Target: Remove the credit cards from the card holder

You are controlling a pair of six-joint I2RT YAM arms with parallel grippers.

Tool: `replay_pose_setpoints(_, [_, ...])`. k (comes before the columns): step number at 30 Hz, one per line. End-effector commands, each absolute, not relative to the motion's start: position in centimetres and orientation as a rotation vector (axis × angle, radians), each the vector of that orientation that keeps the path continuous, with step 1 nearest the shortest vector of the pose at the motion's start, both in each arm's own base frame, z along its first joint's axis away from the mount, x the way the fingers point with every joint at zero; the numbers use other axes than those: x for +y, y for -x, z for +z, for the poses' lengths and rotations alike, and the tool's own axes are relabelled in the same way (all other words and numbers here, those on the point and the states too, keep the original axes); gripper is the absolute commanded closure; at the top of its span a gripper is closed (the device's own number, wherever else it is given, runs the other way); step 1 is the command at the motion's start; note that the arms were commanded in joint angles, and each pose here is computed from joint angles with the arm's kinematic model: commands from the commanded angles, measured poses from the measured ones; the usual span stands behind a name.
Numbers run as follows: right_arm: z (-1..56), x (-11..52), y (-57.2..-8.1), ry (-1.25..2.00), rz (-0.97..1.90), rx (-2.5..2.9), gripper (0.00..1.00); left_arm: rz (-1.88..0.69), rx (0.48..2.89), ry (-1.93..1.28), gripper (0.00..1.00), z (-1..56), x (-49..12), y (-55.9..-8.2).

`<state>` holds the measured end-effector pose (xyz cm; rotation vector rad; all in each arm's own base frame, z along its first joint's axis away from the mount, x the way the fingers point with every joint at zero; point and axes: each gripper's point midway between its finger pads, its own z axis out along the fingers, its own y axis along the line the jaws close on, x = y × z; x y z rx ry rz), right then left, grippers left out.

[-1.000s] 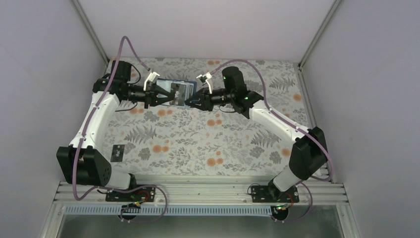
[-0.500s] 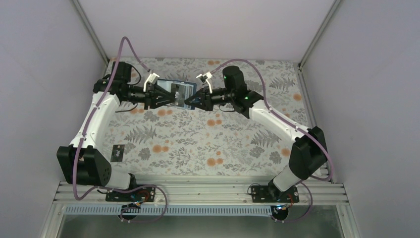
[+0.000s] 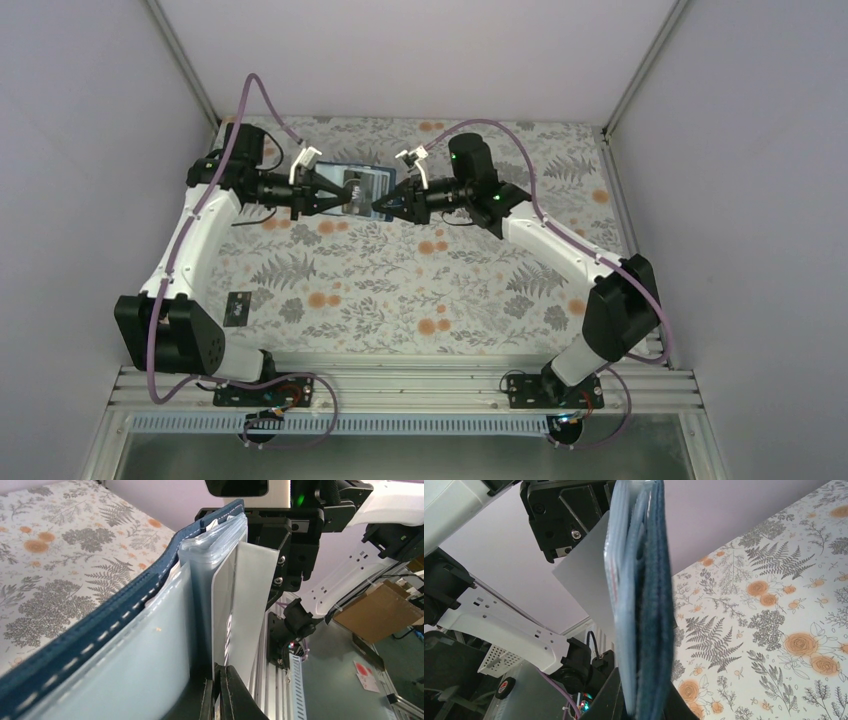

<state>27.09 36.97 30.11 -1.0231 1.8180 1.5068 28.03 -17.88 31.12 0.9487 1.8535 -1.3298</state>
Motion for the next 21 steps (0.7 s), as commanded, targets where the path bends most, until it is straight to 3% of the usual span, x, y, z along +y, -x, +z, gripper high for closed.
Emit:
replay_pose_setpoints(1, [30.2,36.4,-27.6,1.02,1.472,1.821,0.96,-1.281,1.83,-0.963,0.98,31.7,-16.9,-28.4])
replay_pose_setpoints(13, [30.5,36.4,-27.2,1.033,1.495,1.811,0.96,-1.233,1.818,-0.983,0.98,32.1,-16.5,-28.2])
replay_pose_setpoints(21, [26.8,33.0,-31.8,0.763,1.387,2.031,0.96,-0.945,2.154,-0.722,0.98,27.4,-8.7,-29.5])
